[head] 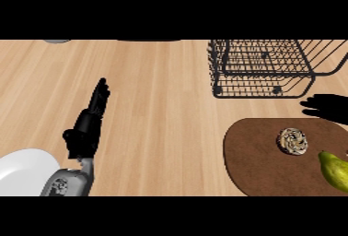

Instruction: Pick the cupcake from the cutting board and place it in the tiered basket

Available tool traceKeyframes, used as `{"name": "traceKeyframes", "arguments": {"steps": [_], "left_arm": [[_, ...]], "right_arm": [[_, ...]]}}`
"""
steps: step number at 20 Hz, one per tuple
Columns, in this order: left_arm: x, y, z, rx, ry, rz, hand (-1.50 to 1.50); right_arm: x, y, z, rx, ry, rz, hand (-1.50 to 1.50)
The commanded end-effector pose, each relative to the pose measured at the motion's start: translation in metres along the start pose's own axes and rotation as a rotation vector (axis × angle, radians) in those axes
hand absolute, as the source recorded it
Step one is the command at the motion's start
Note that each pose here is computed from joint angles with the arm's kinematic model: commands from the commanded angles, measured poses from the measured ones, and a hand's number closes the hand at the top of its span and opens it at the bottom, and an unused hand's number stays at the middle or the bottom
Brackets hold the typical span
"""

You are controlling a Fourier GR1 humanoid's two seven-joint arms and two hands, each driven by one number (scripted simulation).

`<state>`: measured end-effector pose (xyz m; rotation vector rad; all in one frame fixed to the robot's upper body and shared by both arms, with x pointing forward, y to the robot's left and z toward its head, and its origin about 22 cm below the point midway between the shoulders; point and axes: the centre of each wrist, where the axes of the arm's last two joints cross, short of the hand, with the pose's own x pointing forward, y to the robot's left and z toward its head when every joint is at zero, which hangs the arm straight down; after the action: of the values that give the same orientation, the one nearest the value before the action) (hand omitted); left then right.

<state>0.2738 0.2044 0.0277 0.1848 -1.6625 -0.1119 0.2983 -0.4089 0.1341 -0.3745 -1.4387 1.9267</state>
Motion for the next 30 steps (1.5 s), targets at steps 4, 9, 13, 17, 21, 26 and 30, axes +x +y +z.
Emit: {"name": "traceKeyframes", "arguments": {"steps": [4,9,13,17,21,26,30], "left_arm": [[-0.005,0.001,-0.001,0.005,-0.01,0.003,0.0],[0.006,-0.011,-0.01,0.004,-0.017,0.011,0.0],[-0.001,0.016,-0.006,0.013,0.006,0.018,0.0],[0.004,0.001,-0.001,-0.011,-0.006,0.005,0.0],[-0.015,-0.013,-0.005,-0.002,-0.004,-0.013,0.0],[0.017,-0.007,0.009,0.013,-0.004,-0.001,0.0],[0.018,-0.005,0.001,-0.002,-0.011,-0.001,0.0]], "right_arm": [[0.002,0.006,-0.022,0.072,-0.082,-0.055,-1.5],[0.0,0.004,-0.015,0.08,-0.091,-0.082,-1.5],[0.009,0.01,-0.033,0.125,-0.054,-0.064,-1.5],[0.006,0.012,-0.026,0.099,-0.072,-0.063,-1.5],[0.019,0.035,-0.049,0.121,-0.066,-0.076,-1.5],[0.011,0.029,-0.054,0.121,-0.059,-0.096,-1.5],[0.006,0.047,-0.067,0.102,-0.065,-0.097,-1.5]]}}
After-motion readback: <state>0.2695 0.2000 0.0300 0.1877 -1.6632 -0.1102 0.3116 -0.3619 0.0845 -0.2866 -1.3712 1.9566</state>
